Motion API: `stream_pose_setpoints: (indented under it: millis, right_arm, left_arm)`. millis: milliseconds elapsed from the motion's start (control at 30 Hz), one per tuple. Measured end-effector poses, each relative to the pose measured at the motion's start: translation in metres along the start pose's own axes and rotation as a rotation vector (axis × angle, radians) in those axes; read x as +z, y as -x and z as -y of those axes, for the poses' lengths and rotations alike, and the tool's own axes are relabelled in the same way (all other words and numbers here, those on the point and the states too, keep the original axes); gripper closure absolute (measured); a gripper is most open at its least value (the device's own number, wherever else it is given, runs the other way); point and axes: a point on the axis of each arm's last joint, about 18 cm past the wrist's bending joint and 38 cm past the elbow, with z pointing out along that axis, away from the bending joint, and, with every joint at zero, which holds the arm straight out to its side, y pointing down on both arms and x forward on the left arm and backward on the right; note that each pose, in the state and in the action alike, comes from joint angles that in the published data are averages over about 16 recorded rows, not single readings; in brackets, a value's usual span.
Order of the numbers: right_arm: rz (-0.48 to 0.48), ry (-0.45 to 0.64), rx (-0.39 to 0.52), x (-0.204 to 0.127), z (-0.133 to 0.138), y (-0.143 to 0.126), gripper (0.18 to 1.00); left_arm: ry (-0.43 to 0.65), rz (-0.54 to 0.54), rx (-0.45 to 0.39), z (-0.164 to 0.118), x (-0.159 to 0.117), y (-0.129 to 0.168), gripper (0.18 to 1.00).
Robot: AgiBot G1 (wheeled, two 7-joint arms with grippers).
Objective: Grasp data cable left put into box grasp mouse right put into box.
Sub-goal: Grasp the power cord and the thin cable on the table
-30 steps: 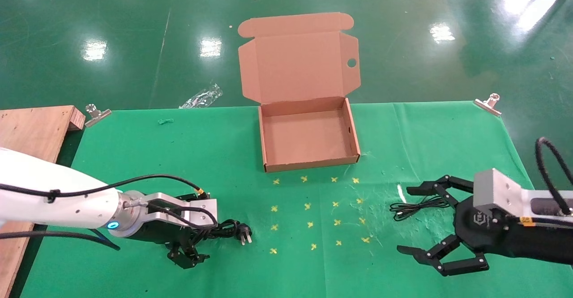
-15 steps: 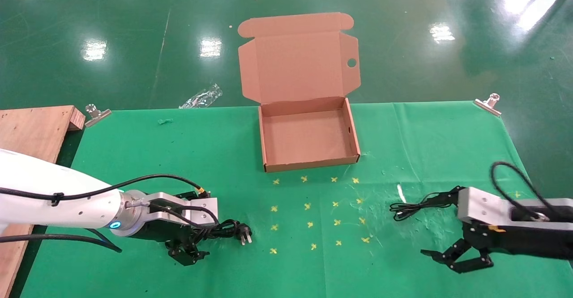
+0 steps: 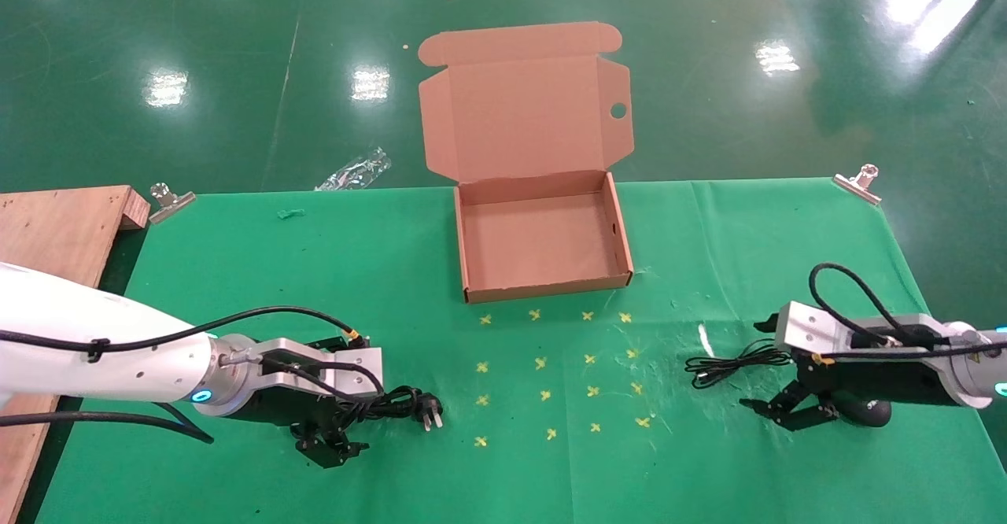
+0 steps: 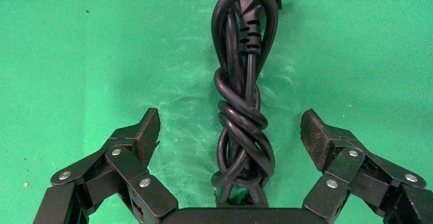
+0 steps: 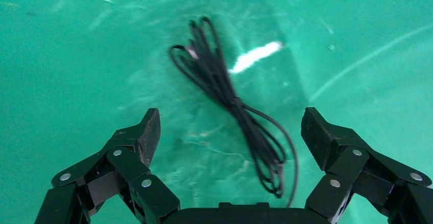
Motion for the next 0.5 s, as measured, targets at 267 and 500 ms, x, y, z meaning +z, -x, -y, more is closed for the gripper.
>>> stream_pose_setpoints:
  millis: [267, 500]
  right_arm:
    - [-0.002, 0.017, 0.016, 0.0071, -0.0051, -0.0037, 0.179]
    - [-0.002, 0.017, 0.017, 0.0071, -0.0051, -0.0038, 0.193]
  left_arm:
    - [0.000, 0.000, 0.000, 0.0000, 0.0002, 0.0000, 0.188]
    - [0.000, 0.000, 0.000, 0.0000, 0.0001, 0.0000, 0.214]
